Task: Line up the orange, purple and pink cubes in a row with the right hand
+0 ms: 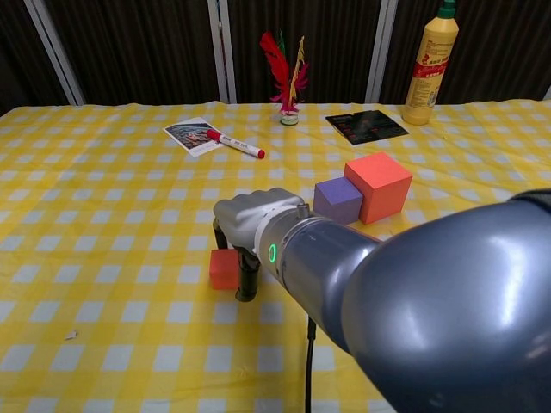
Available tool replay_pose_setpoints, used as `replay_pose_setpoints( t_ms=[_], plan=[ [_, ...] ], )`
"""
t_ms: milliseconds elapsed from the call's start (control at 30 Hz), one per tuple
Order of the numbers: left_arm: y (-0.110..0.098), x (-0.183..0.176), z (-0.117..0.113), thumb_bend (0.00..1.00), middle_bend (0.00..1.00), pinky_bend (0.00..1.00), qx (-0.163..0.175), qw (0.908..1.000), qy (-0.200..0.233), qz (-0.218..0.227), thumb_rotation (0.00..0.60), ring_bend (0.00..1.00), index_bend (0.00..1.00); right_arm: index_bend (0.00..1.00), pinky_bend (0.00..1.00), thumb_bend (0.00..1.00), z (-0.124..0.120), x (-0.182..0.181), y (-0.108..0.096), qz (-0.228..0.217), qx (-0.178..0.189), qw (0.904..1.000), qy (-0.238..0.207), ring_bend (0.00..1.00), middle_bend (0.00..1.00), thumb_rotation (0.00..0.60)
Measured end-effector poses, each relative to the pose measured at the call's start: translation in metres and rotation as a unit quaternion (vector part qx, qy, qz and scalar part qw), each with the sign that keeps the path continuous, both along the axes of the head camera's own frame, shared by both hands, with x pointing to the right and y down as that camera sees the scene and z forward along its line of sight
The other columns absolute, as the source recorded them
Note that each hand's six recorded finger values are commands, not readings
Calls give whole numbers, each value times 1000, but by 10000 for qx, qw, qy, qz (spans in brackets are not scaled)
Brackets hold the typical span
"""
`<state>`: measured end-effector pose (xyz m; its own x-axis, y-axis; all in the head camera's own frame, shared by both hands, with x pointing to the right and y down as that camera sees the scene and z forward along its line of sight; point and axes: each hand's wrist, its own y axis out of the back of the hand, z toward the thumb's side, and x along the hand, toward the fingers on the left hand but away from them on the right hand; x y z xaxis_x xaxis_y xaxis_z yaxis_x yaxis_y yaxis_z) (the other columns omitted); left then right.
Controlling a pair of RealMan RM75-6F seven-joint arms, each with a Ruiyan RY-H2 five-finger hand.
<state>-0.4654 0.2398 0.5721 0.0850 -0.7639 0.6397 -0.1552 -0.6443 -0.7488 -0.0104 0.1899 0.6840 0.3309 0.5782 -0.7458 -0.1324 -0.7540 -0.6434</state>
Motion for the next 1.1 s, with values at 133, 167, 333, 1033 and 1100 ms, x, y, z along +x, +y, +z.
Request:
replay_pose_setpoints(
  t_ms=[133, 167, 333, 1033, 1100],
  plan=[
    [0, 0, 0, 21, 0, 33, 3, 10000, 1, 1, 600, 0, 0, 377, 36, 313, -2, -1, 2, -24, -10, 10000, -29, 0, 75, 600],
    [0, 0, 0, 21, 0, 33, 4, 10000, -1, 3, 600, 0, 0, 395, 36, 312, -2, -2, 3, -21, -11, 10000, -51, 0, 75, 600],
    [0, 0, 0, 20, 0, 33, 11, 10000, -11, -4, 600, 0, 0, 442, 36, 312, -3, -5, 5, -19, 0, 9999, -117, 0, 75, 600],
    [-1, 0, 0, 21, 0, 33, 2, 10000, -21, -18, 600, 0, 0, 525, 36, 422, -1, -11, 11, 69, -66, 9996, -270, 0, 76, 600],
    [-1, 0, 0, 21, 0, 33, 1, 10000, -20, -23, 600, 0, 0, 526, 36, 432, -1, -11, 12, 79, -74, 9995, -282, 0, 76, 600]
  ],
)
